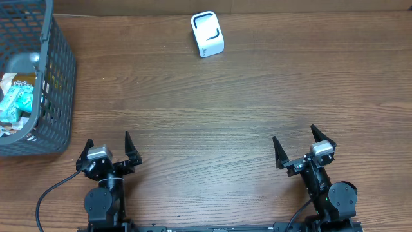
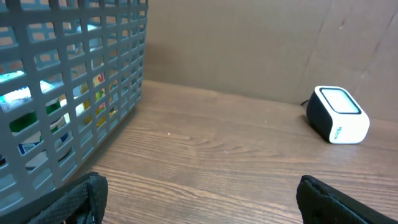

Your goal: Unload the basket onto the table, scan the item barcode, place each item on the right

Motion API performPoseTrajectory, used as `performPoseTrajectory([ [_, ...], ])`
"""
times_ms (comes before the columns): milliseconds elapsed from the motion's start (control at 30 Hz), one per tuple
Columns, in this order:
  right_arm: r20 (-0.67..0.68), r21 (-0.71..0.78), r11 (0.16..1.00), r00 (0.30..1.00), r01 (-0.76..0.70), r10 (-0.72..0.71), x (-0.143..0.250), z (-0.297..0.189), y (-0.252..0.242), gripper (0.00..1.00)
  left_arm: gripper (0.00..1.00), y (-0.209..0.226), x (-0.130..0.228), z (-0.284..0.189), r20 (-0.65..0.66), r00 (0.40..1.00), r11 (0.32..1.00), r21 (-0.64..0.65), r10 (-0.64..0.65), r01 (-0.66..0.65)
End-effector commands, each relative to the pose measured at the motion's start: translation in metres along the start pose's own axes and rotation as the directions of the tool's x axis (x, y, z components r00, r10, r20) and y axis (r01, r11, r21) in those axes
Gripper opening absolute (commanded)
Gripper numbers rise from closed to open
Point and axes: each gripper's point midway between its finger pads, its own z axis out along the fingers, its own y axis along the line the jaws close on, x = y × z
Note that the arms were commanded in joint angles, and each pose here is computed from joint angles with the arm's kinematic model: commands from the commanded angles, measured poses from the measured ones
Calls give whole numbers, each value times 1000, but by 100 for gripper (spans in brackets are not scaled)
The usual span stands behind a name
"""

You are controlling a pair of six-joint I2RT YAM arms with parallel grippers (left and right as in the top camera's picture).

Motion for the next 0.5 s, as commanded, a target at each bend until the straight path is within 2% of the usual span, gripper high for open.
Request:
performPoseTrajectory([
  [0, 0, 10, 1000, 1000, 3, -3, 2, 0, -2, 100, 100, -2, -10, -1, 45, 999, 1000, 6, 9, -9],
  [267, 0, 10, 1000, 1000, 3, -3, 2, 0, -2, 100, 100, 0, 2, 0, -5, 1000, 1000, 0, 16, -16],
  [367, 0, 10, 1000, 1000, 3, -3, 2, 0, -2, 100, 100, -6, -4, 0, 18, 1000, 999, 32, 9, -9],
  [467, 0, 10, 1000, 1000, 3, -3, 2, 0, -2, 100, 100, -21, -25, -3, 103, 995, 993, 117, -4, -8],
])
